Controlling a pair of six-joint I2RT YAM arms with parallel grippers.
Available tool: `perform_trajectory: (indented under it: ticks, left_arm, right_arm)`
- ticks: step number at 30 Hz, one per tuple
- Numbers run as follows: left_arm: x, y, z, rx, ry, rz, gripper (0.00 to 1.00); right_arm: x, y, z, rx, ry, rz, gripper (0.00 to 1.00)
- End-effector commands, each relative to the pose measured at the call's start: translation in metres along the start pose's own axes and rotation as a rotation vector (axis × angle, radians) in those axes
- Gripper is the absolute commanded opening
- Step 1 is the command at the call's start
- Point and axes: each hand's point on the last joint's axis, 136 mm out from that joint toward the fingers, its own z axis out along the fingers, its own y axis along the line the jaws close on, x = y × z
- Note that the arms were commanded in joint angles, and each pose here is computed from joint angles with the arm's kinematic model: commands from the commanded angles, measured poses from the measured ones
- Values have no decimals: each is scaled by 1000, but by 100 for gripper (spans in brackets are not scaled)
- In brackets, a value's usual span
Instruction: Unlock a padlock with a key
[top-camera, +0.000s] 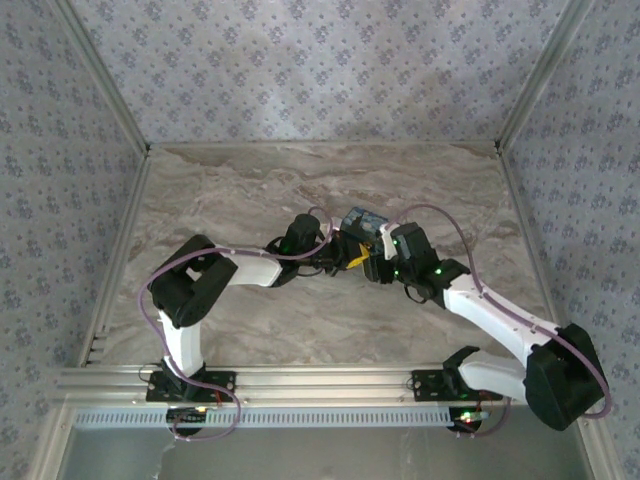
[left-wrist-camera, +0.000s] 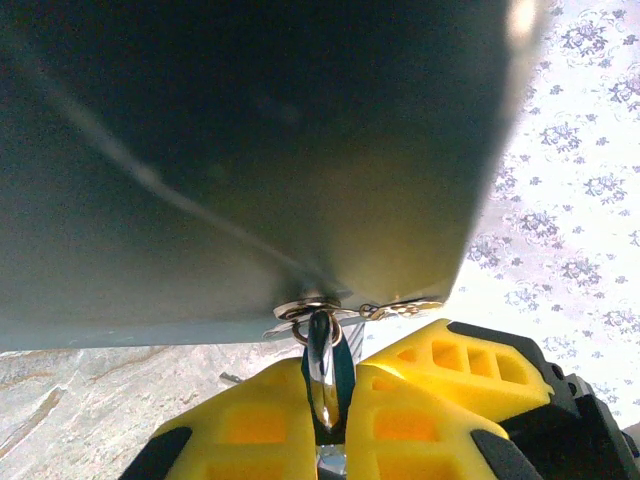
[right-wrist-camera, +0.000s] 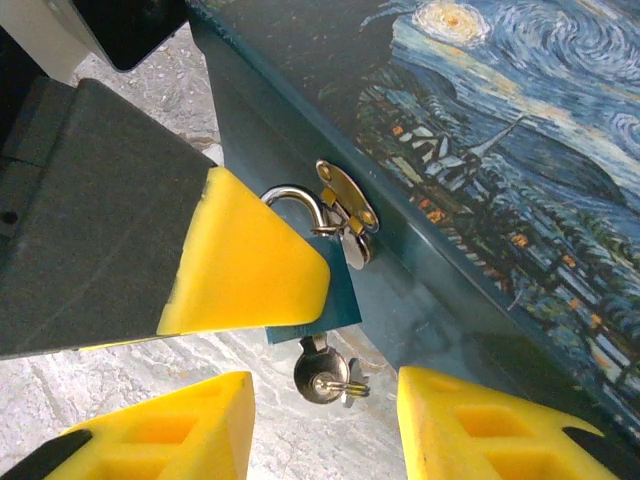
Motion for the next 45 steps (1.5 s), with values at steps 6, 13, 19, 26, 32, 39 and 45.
perform_trajectory:
  ticks: [6, 13, 19, 26, 32, 39, 45]
  left_arm:
    - [0, -52, -10, 113, 9, 75, 0]
    - [0, -54, -11, 120, 14, 77, 0]
    - [1, -54, -10, 121, 21, 75, 0]
    - [0, -49, -10, 120, 21, 67, 0]
    - [0, -47, -9, 119, 26, 62, 0]
    - [0, -45, -8, 117, 28, 58, 0]
    - [1, -44, -8, 119, 28, 58, 0]
  right_arm:
    - [-20, 3, 3, 24, -42, -49, 42]
    - [-23, 7, 8, 27, -34, -71, 39]
    - [-23, 7, 9, 40, -28, -84, 35]
    - [-21, 3, 10, 70, -12, -97, 33]
    - [-25, 1, 5, 103, -38, -109, 39]
    - [-29, 3, 2, 110, -56, -127, 36]
    - [-23, 7, 4, 85, -34, -135, 13]
